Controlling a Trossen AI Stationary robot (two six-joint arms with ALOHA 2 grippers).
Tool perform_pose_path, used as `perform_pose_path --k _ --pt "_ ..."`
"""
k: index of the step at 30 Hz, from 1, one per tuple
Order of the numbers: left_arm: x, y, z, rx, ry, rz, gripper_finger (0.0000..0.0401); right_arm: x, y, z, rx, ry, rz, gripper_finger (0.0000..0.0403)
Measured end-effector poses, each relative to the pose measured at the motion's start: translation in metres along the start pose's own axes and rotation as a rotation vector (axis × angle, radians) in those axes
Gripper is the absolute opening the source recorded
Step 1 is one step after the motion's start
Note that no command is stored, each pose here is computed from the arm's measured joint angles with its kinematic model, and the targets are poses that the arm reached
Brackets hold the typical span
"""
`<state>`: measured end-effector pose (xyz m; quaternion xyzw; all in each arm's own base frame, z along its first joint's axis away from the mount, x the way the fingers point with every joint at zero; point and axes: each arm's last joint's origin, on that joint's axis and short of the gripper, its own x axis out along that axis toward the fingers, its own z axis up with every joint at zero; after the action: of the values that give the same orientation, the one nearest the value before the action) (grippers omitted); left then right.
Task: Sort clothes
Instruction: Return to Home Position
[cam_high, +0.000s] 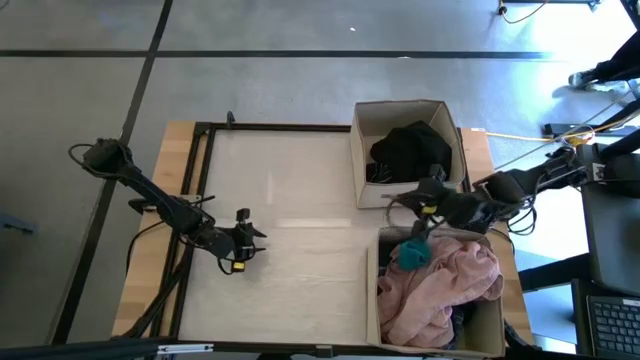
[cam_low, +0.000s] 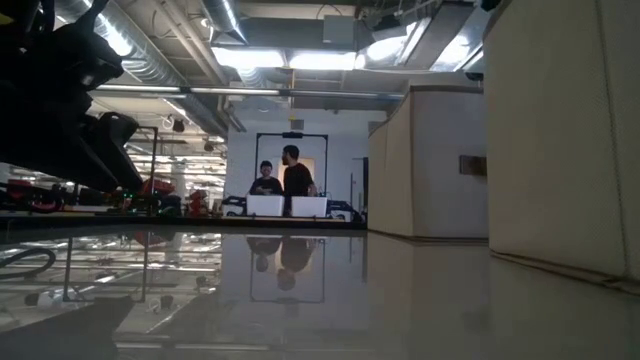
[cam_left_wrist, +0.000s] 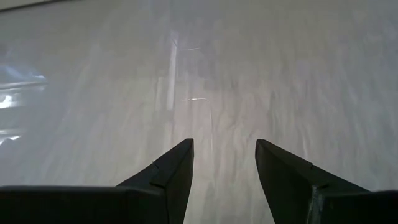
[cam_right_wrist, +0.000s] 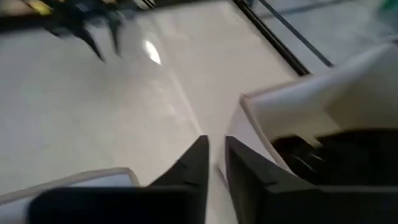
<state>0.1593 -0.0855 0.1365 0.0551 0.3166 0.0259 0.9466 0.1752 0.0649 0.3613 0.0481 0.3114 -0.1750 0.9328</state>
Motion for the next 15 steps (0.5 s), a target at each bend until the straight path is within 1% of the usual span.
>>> perform_pose_path --k 3,5,11,15 --pt "0.0 0.0 0.0 0.007 -0.001 0.0 0.0164 0.004 -0.014 -0.013 0.023 -0.087 0.094 0.0021" --pt "0.0 0.0 0.0 0.008 -0.002 0.0 0.0164 0.007 -0.023 -0.023 0.032 -0.14 0.152 0.0006" --pt "0.0 -0.001 0.002 0.014 -0.018 -0.005 0.0164 0.015 -0.045 -0.049 0.026 -0.352 0.302 0.0018" --pt "0.0 -0.002 0.006 0.035 -0.055 -0.014 0.0164 0.026 -0.054 -0.066 0.003 -0.474 0.392 0.0009"
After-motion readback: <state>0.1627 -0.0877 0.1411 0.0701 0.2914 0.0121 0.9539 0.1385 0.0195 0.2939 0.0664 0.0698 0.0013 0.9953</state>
